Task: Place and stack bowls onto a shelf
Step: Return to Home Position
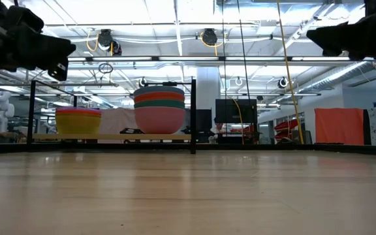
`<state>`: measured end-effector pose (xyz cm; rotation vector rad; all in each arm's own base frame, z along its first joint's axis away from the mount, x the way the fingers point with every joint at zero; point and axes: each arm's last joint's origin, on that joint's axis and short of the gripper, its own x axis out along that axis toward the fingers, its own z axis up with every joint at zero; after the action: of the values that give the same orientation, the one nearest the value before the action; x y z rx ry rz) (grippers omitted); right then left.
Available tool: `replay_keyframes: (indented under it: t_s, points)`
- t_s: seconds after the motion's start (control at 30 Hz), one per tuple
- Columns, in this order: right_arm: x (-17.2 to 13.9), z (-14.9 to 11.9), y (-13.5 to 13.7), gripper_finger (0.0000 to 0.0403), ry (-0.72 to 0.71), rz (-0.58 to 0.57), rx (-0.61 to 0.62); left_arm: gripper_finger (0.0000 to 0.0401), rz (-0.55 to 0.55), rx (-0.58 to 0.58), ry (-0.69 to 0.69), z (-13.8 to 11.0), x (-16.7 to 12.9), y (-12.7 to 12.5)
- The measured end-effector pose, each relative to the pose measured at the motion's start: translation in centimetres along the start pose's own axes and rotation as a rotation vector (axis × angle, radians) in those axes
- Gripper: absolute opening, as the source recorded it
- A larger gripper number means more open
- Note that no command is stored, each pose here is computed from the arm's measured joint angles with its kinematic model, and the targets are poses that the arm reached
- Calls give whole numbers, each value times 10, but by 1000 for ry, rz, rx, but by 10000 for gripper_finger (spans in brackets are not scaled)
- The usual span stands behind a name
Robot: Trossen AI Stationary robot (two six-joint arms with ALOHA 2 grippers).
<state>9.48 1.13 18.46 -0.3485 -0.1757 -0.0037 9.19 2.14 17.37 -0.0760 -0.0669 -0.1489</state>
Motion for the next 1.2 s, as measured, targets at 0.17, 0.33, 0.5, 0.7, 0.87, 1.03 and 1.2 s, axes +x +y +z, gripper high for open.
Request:
replay_keyframes:
  t_s: [0.17, 0.33, 0.5, 0.7, 0.87, 1.03, 1.2]
  points:
    - [0, -3, 1, 132, 22, 9, 46, 67, -52, -3, 9, -1, 1, -3]
    - [0, -8, 3, 132, 79, 28, 73, 67, -65, -11, 11, -1, 1, -4]
    - [0, -9, 4, 132, 89, 31, 63, 67, -65, -28, 12, -1, 1, -4]
    - [0, -9, 4, 132, 89, 31, 62, 67, -64, -55, 13, -1, 1, -4]
    - [0, -9, 4, 132, 89, 31, 62, 67, -63, -55, 13, -1, 1, -4]
    - [0, -9, 4, 132, 89, 31, 62, 67, -63, -55, 13, -1, 1, -4]
    - [0, -9, 4, 132, 90, 31, 62, 67, -62, -55, 13, -1, 1, -4]
